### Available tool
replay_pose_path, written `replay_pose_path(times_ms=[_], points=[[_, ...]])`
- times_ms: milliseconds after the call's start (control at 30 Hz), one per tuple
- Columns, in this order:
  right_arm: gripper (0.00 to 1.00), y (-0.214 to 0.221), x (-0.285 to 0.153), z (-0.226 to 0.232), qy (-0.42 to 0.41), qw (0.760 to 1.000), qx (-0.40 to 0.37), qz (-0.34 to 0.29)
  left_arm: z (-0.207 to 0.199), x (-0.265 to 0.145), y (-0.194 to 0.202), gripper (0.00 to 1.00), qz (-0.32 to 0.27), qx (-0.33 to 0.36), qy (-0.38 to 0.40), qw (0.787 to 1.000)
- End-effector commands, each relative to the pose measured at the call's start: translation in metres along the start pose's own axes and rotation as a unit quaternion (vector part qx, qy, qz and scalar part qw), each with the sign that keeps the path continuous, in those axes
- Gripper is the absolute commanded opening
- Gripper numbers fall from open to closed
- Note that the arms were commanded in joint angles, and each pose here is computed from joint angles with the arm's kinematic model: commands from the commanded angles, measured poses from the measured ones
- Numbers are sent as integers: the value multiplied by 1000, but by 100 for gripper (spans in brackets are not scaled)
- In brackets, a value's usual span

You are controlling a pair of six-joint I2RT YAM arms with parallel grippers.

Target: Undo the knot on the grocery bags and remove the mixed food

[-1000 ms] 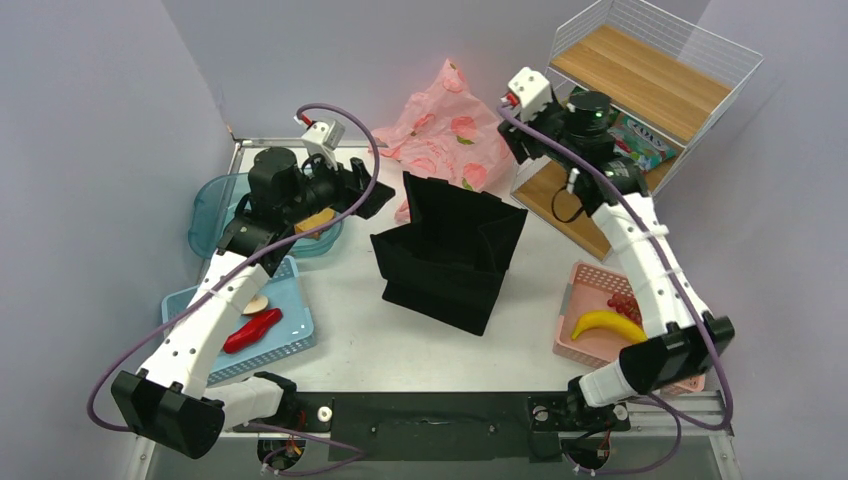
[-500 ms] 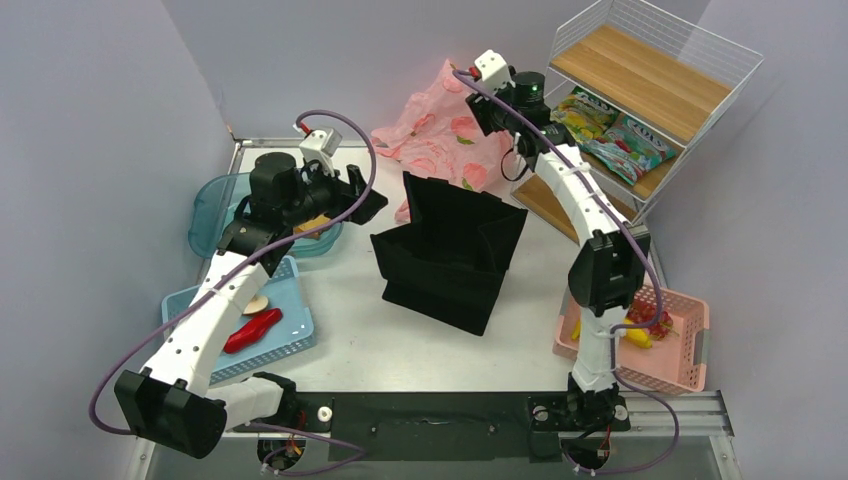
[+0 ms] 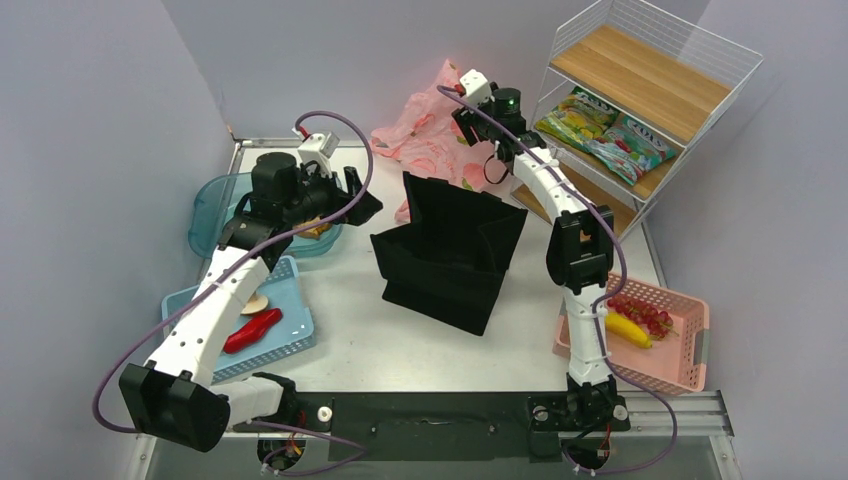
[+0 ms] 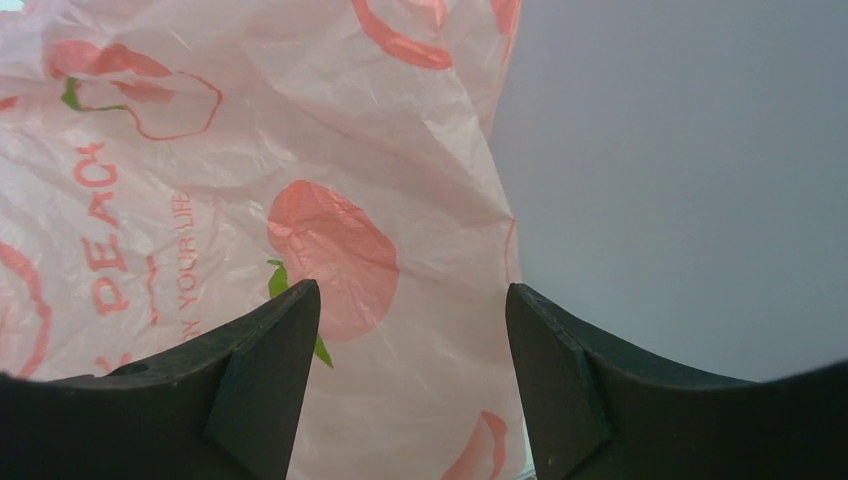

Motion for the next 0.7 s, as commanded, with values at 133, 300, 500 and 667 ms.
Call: replay_pose_path(times_ms=[133,300,500,667], points=[[67,-10,22,-36,78,994,-14,-70,0,-7,-7,78,2,2,1,1000],[70,3,36,-41,76,994,17,-78,1,-9,-6,78,7,0,-6,1000],[77,3,41,-39,34,992,60,-107,1,-10,-4,78,12,-2,-6,1000],[59,-2,46,-36,22,991,45,-123,1,-11,-1,78,16,-4,-6,1000]])
Point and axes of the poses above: each gripper's point midway between its finger pads, its own x axis out along the fingers, its own z axis along the line the jaws close on, y = z × x, the point moved 6 cm from there along -x, back along the fingers, and after that the axes turned 1 degree about x, right-handed, at the moved point
